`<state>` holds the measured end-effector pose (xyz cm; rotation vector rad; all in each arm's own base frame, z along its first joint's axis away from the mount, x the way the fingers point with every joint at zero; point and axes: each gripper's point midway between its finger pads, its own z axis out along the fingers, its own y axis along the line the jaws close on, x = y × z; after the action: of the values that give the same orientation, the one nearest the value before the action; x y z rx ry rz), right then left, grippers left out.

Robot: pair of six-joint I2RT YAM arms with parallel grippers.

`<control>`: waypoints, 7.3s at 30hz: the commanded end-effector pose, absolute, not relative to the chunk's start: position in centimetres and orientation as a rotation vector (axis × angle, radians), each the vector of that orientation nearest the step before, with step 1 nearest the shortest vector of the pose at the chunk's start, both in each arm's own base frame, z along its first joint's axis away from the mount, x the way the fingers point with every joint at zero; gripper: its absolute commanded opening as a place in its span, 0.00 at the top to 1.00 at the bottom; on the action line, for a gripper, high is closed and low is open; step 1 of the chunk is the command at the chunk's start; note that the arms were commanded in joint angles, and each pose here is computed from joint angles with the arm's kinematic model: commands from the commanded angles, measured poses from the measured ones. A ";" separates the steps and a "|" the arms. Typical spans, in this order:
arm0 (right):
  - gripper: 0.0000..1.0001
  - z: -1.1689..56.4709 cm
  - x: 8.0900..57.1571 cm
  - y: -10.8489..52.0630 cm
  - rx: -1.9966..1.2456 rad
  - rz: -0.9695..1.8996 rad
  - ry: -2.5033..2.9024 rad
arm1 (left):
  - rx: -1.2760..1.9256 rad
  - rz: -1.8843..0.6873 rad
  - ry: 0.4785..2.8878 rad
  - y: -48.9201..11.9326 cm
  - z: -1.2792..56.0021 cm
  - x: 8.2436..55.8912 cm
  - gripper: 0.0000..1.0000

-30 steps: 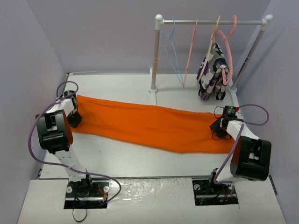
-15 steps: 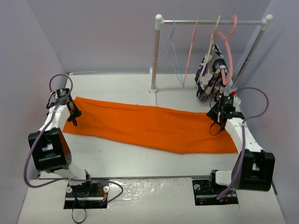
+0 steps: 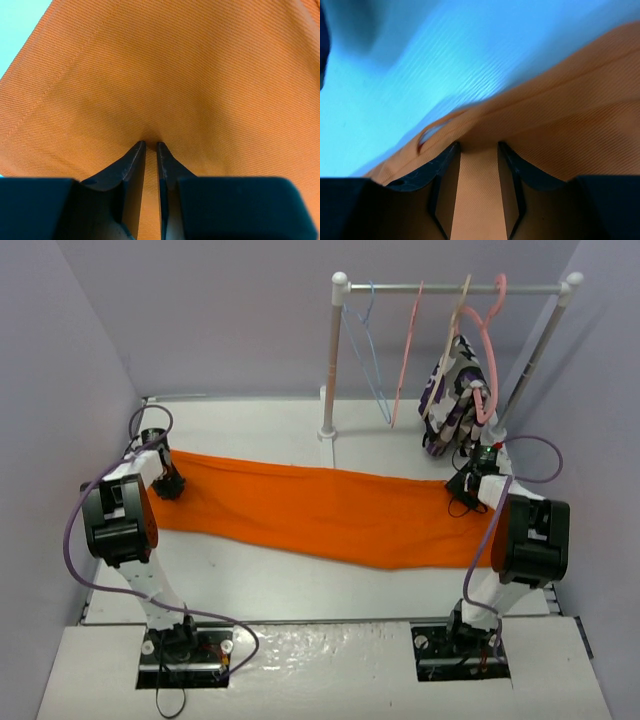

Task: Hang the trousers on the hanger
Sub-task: Fold the trousers at the center of the board.

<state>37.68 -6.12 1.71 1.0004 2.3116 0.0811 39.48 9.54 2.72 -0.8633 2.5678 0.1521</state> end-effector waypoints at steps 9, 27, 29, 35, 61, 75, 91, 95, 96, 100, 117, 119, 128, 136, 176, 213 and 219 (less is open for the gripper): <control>0.67 3.6 40.6 -10.9 1.060 0.016 2.182 | -0.991 0.274 2.584 12.6 3.3 37.2 0.91; 0.59 8.2 36.5 -1.5 0.856 0.239 2.217 | -0.640 -0.264 2.336 1.2 12.0 46.8 0.84; 0.59 6.9 35.4 -0.7 0.868 0.268 2.252 | -0.621 -0.273 2.365 0.0 10.8 47.1 0.84; 0.58 3.2 32.8 0.6 0.900 0.306 2.353 | -0.619 -0.302 2.434 -2.2 6.8 47.8 0.88; 0.57 -1.7 27.7 -2.8 1.039 0.054 2.533 | -0.587 -0.344 2.285 -0.5 5.0 54.4 0.87; 0.54 3.3 30.9 -4.0 0.935 0.041 2.405 | -0.639 -0.221 2.212 4.9 11.9 48.5 0.75; 0.53 1.3 30.3 3.3 0.734 0.225 2.512 | -0.860 0.018 2.499 7.3 2.4 38.2 0.70; 0.52 -0.5 28.6 1.9 0.799 0.128 2.572 | -0.964 0.130 2.579 8.6 0.7 35.2 0.70; 0.51 -0.8 28.1 1.6 0.810 0.109 2.588 | -0.981 0.152 2.591 8.8 0.5 34.5 0.71; 0.50 -0.6 27.3 -0.6 0.877 0.041 2.583 | -1.057 0.210 2.637 9.5 -0.1 31.7 0.74; 0.06 13.0 31.7 1.9 0.553 0.252 2.286 | -0.625 0.127 2.315 12.7 14.4 39.4 0.30; 0.01 14.2 31.6 3.4 0.475 0.301 2.264 | -0.538 0.111 2.307 13.0 15.0 40.2 0.23; 0.00 14.8 29.4 8.3 0.210 0.457 2.233 | -0.318 -0.119 2.364 13.8 11.5 44.0 0.03; 0.00 13.5 28.2 9.7 0.127 0.541 2.264 | -0.159 -0.119 2.464 14.7 8.1 45.5 0.03; 0.00 14.4 28.6 10.5 0.093 0.594 2.209 | -0.131 -0.319 2.646 9.2 4.1 40.8 1.00; 0.00 28.5 32.7 10.9 0.018 0.584 2.026 | -0.239 -1.256 1.910 -16.2 39.7 38.5 1.00; 0.00 33.3 32.6 10.6 -0.013 0.560 1.927 | -0.131 -1.381 1.823 -25.2 41.2 38.9 1.00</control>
<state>32.52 10.65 28.58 0.0390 2.0508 0.5778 38.20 -20.33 28.84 -0.2847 2.2396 -1.1705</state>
